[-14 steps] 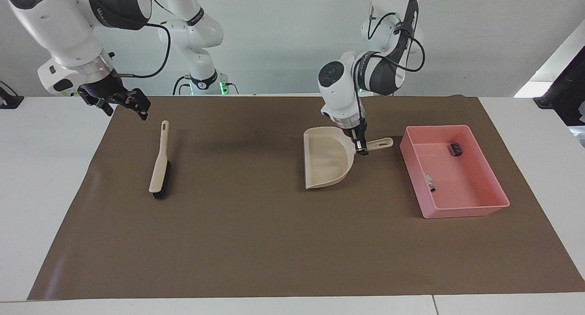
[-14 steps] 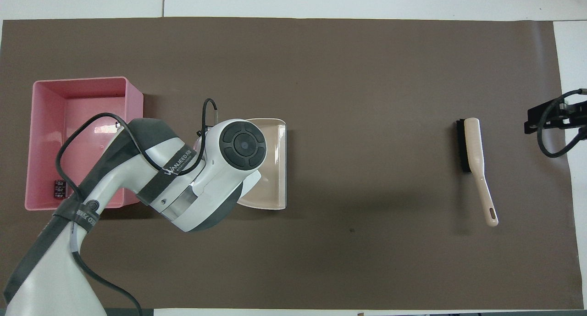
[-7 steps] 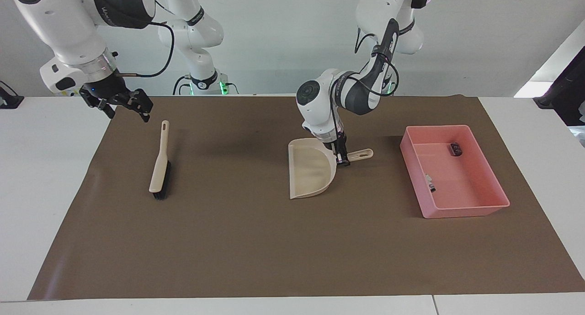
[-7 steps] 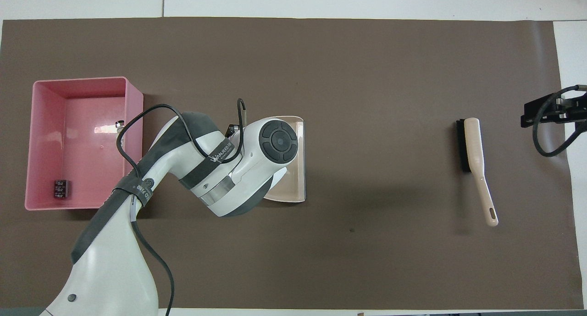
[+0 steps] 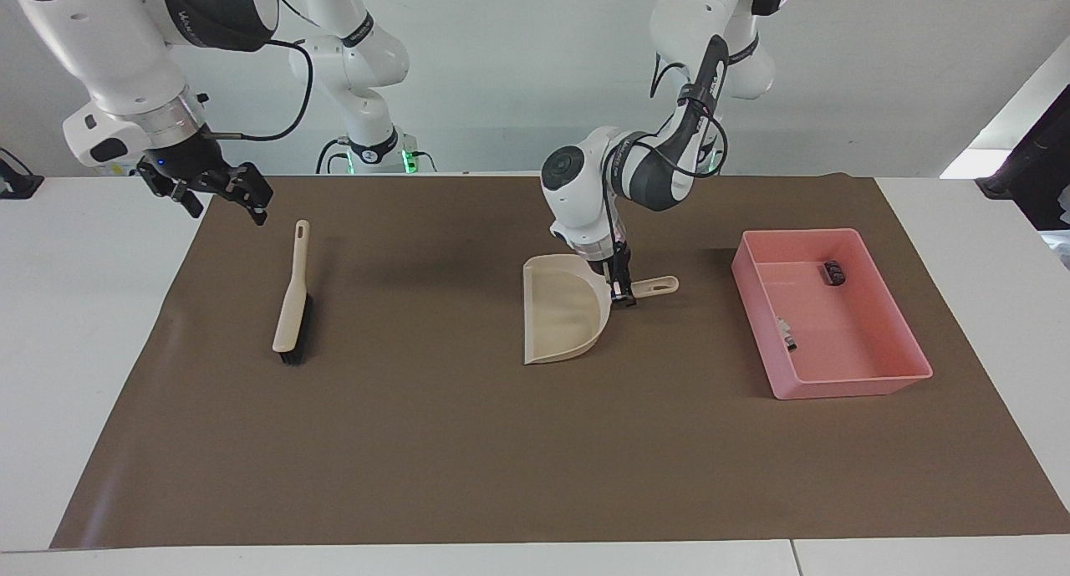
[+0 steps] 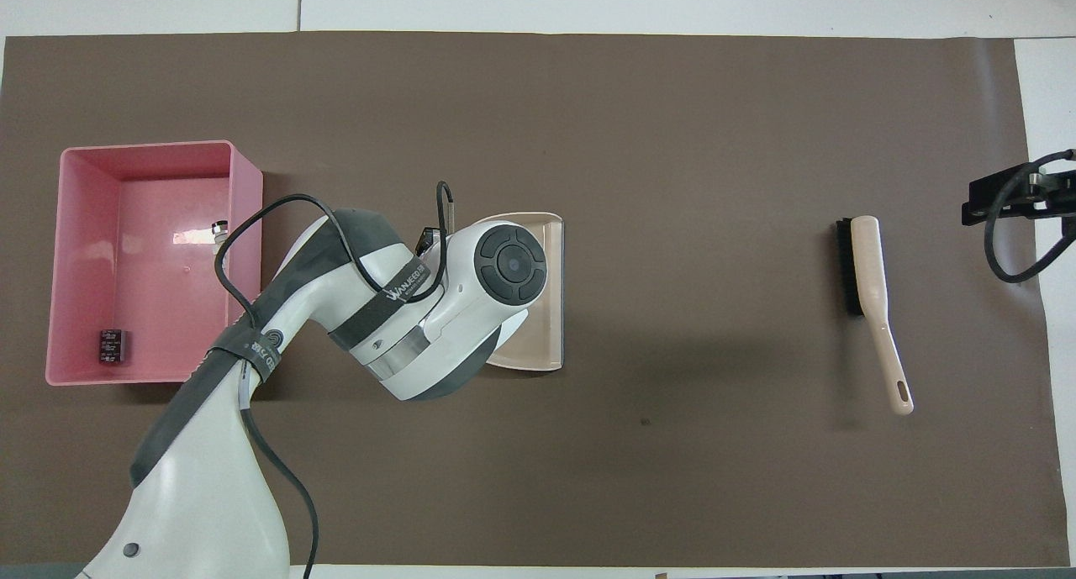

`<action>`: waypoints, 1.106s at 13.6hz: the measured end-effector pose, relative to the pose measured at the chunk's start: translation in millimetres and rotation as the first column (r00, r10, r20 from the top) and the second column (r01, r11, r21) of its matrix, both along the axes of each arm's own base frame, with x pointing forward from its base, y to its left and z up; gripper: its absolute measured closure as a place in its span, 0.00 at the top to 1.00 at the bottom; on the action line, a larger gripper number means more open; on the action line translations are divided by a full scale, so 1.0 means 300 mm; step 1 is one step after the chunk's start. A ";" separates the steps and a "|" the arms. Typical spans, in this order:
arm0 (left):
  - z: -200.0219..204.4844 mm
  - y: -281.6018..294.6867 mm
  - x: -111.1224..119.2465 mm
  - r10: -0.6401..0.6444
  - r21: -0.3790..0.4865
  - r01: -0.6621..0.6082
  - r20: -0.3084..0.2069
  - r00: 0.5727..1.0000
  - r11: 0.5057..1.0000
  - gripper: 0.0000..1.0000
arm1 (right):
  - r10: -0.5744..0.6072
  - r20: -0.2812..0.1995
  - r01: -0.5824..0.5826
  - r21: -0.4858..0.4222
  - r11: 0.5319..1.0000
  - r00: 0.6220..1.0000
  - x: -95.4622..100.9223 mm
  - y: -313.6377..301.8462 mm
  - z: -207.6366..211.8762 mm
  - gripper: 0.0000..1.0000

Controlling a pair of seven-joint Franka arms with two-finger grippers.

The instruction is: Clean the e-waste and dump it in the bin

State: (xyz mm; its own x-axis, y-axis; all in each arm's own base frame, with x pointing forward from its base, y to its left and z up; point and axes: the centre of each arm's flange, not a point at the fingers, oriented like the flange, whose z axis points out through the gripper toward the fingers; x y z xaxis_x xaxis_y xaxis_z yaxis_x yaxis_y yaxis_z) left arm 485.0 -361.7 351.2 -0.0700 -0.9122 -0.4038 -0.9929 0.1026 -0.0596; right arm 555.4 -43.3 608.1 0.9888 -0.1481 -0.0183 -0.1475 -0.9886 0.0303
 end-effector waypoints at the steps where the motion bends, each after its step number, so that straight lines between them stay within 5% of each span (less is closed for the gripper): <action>1: 0.024 0.002 0.000 0.001 -0.007 -0.001 0.010 1.000 1.000 0.42 | 0.000 0.003 0.000 0.000 1.000 1.000 0.001 0.001 0.001 1.00; 4: 0.123 0.054 0.007 0.071 -0.019 -0.070 0.050 0.996 0.997 0.54 | -0.001 0.006 0.001 0.000 1.000 1.000 0.002 -0.002 0.002 1.00; 5: 0.150 0.091 0.010 0.154 -0.016 -0.153 0.072 0.985 0.988 0.66 | -0.002 0.006 0.002 0.000 1.000 1.000 0.002 -0.004 0.002 1.00; 8: 0.200 0.235 0.029 0.443 -0.017 -0.445 0.136 0.886 0.895 0.99 | -0.003 0.006 0.003 0.000 1.000 1.000 0.002 -0.005 0.002 1.00; 10: 0.237 0.341 0.065 0.586 -0.051 -0.585 0.139 0.799 0.810 1.00 | 0.003 0.007 -0.003 0.000 1.000 1.000 0.003 0.006 0.002 1.00; 12: 0.295 0.477 0.111 0.731 -0.120 -0.721 0.105 0.674 0.682 1.00 | 0.012 0.009 -0.012 0.000 1.000 1.000 0.005 0.022 0.003 1.00; 15: 0.396 0.702 0.168 0.931 -0.230 -0.903 0.042 0.363 0.362 1.00 | 0.049 0.032 -0.049 -0.003 0.999 0.998 0.014 0.037 0.010 1.00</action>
State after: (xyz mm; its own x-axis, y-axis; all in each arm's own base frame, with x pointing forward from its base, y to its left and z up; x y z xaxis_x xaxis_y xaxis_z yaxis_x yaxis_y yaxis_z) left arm 535.5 -151.0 469.8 0.8911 -0.4139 -0.1862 -0.4391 -0.8899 -0.1233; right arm 559.7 -32.1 611.1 0.9950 -0.0991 0.0142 -0.0995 -0.9946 0.0282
